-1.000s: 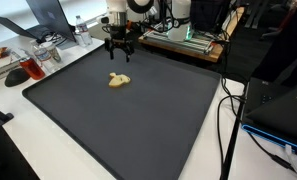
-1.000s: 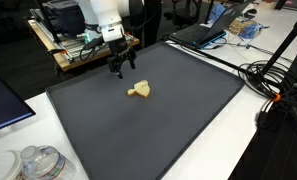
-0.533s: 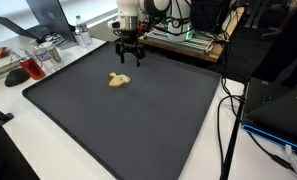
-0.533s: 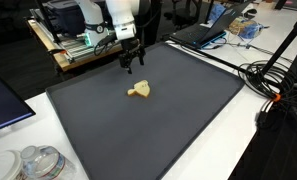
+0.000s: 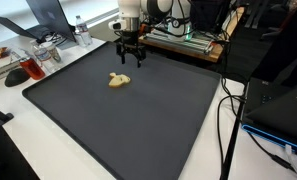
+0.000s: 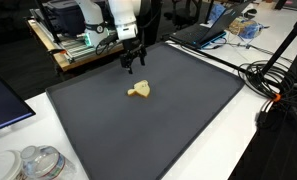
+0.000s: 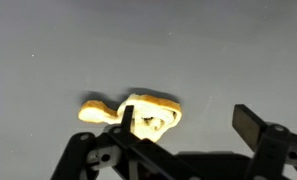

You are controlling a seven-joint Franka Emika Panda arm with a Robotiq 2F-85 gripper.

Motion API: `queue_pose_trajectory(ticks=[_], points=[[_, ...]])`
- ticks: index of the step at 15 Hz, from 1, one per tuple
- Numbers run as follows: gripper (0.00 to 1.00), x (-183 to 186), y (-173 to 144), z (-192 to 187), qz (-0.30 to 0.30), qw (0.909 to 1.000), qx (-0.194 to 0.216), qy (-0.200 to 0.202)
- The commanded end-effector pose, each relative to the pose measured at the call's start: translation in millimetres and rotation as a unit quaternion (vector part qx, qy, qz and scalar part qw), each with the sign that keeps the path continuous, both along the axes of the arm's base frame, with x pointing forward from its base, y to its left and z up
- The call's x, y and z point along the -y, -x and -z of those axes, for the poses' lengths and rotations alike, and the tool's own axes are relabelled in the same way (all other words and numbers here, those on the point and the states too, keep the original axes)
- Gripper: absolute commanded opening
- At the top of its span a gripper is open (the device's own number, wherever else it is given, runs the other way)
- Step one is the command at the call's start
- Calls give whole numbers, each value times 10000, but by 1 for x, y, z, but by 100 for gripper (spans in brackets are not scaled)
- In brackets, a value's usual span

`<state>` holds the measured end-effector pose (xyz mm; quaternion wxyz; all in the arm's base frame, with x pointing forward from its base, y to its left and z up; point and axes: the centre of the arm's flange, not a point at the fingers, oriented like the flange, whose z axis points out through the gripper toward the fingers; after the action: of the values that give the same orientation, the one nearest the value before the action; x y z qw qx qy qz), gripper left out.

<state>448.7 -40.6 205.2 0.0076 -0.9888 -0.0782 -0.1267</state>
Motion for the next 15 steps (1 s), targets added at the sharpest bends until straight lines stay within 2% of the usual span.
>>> queue_pose_trajectory(ticks=[1, 5, 10, 15], points=[[100, -25, -25, -22, 524, 9981, -231, 234], [100, -42, -42, -27, 1119, 9909, -503, 555], [100, -102, -78, -57, 1138, 9842, -839, 1065], [100, -161, -106, -77, 1249, 9656, -1432, 1777]])
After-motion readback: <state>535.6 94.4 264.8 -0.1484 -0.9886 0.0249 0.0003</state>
